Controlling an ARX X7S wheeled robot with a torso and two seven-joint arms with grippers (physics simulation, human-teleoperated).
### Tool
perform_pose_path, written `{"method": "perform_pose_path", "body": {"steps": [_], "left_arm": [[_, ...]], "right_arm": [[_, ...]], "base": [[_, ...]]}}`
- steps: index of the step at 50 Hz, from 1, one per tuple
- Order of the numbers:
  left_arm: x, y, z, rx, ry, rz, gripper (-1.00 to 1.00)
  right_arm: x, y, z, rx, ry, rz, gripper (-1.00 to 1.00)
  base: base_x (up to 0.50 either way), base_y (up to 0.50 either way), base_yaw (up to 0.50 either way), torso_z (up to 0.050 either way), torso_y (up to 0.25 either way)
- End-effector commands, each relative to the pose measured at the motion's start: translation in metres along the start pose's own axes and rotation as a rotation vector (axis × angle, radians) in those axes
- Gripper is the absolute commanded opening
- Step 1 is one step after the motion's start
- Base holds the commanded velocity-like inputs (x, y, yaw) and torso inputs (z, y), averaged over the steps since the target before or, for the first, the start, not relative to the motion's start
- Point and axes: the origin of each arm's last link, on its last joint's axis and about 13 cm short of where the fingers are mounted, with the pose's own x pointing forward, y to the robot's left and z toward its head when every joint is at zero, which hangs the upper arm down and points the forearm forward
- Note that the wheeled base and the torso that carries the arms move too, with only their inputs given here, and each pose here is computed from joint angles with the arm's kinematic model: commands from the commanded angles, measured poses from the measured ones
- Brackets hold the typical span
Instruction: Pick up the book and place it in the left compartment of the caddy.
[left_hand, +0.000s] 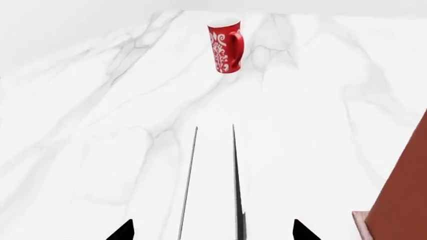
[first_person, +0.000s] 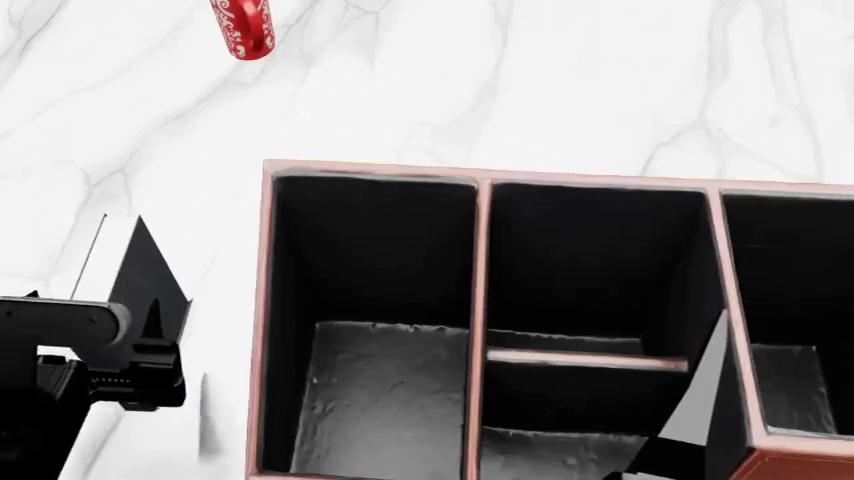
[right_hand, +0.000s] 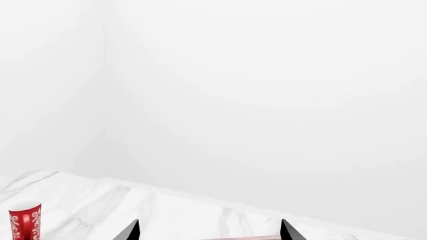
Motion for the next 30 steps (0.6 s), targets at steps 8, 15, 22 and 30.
{"method": "perform_pose_path", "body": {"steps": [8,15,22,30], "left_arm": [[0.0153,-0.0026,-0.0113,-0.078,0.026,-0.041,1.00],[0.0181,-0.0047,-0.0164,-0.078,0.032,-0.051,-1.00],[0.0149,-0.0045,-0.0115,-0.066,0.019,-0.051,-1.00],[0.0127,-0.0021,-0.0101,-0.055,0.014,-0.039,-1.00]], "right_arm": [[0.0026,-0.0009,-0.0015,-0.009,-0.014,-0.008,1.00],[0.0028,0.0000,-0.0014,-0.008,-0.013,-0.005,1.00],[0.0029,0.0015,-0.0021,-0.006,-0.012,0.001,1.00],[0.0027,0.0015,-0.0026,-0.007,-0.011,0.003,1.00]], "base": [[0.00,0.00,0.00,0.000,0.000],[0.00,0.00,0.00,0.000,0.000],[0.00,0.00,0.00,0.000,0.000],[0.00,0.00,0.00,0.000,0.000]]}}
